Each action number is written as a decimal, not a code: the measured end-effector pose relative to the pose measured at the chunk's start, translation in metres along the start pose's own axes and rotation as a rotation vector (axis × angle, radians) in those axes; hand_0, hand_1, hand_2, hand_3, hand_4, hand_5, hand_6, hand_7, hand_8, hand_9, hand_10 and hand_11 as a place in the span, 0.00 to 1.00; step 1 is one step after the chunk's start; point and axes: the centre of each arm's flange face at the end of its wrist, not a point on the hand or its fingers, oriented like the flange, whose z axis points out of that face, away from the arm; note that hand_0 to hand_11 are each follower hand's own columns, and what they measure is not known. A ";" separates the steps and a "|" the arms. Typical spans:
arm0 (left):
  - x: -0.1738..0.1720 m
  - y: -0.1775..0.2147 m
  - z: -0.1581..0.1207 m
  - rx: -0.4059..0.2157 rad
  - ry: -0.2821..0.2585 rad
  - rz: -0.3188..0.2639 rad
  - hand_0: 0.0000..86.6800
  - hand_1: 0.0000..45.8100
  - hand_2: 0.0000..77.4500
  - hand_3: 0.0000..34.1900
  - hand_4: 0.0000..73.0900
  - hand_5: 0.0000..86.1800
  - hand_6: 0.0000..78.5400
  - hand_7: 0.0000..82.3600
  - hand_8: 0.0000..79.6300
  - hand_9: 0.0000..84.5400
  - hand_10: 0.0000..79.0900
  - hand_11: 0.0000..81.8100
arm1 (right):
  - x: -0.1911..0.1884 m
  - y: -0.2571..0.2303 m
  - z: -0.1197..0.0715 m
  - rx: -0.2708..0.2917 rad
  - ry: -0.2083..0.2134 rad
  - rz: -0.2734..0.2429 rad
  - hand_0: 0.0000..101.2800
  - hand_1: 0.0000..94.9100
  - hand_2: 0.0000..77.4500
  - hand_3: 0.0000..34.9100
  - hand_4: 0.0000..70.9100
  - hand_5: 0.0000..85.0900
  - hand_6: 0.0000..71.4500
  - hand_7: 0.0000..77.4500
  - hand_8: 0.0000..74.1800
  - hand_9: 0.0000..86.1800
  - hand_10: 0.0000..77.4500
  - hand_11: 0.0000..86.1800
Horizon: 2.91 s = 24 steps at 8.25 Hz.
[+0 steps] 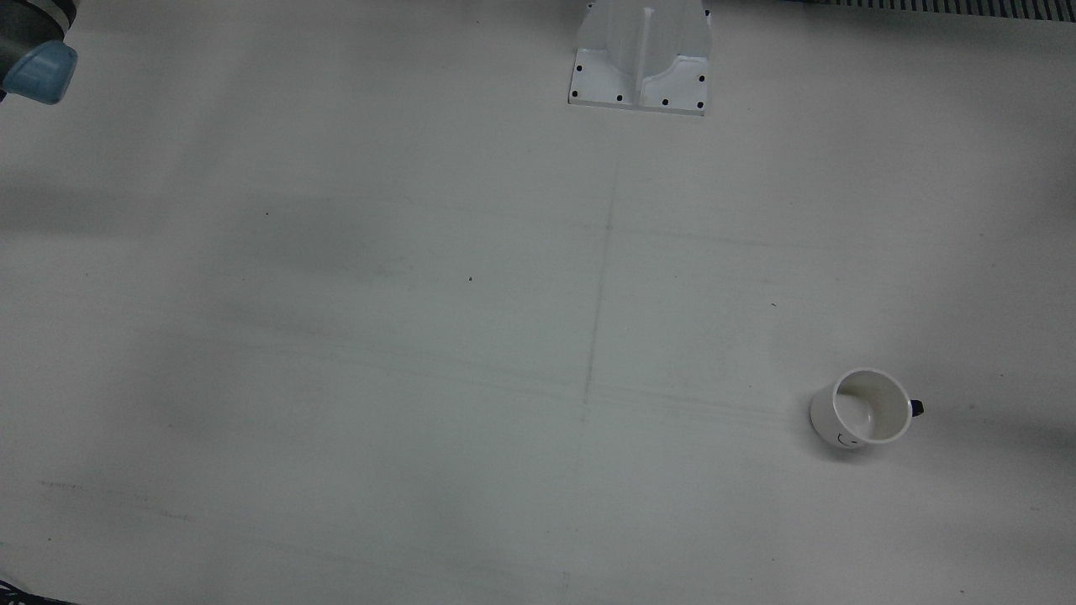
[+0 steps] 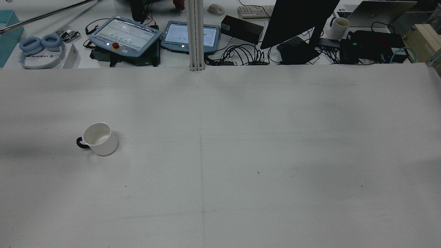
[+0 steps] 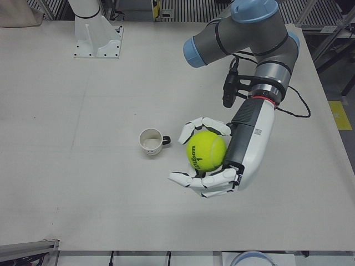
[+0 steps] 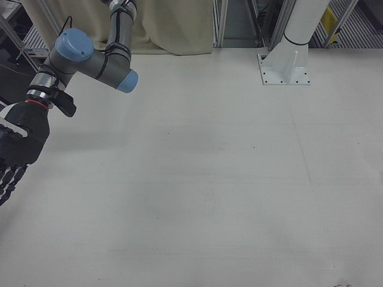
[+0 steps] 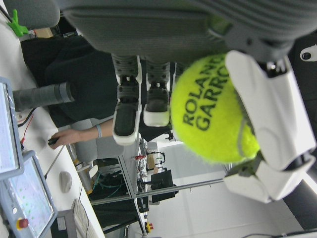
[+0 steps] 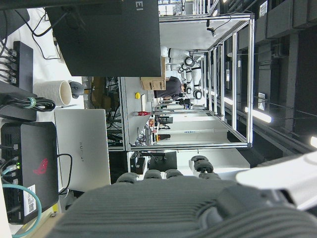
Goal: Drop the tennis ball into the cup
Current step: 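Bring the left hand holding the tennis ball into the workspace, then move the left hand with the ball above the white mug, then open the left hand fingers to release the ball into the mug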
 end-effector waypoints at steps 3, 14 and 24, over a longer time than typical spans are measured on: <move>-0.052 0.043 0.002 -0.096 -0.161 0.000 0.49 0.24 0.63 0.00 0.72 0.18 0.67 0.70 0.66 0.83 0.31 0.49 | 0.000 0.000 0.000 0.001 0.000 0.000 0.00 0.01 0.01 0.00 0.00 0.00 0.00 0.00 0.00 0.00 0.00 0.01; -0.247 0.043 -0.038 -0.163 -0.419 0.118 0.33 0.17 0.67 0.00 0.59 0.15 0.72 0.70 0.62 0.83 0.14 0.19 | 0.000 -0.001 0.000 0.002 0.000 0.000 0.00 0.01 0.01 0.00 0.00 0.00 0.00 0.00 0.00 0.00 0.00 0.01; -0.263 -0.001 -0.072 -0.116 -0.399 0.118 0.40 0.21 0.60 0.00 0.08 0.00 0.72 0.70 0.13 0.41 0.01 0.01 | 0.000 -0.002 0.000 0.003 0.001 0.000 0.00 0.01 0.01 0.00 0.00 0.00 0.00 0.00 0.00 0.00 0.00 0.01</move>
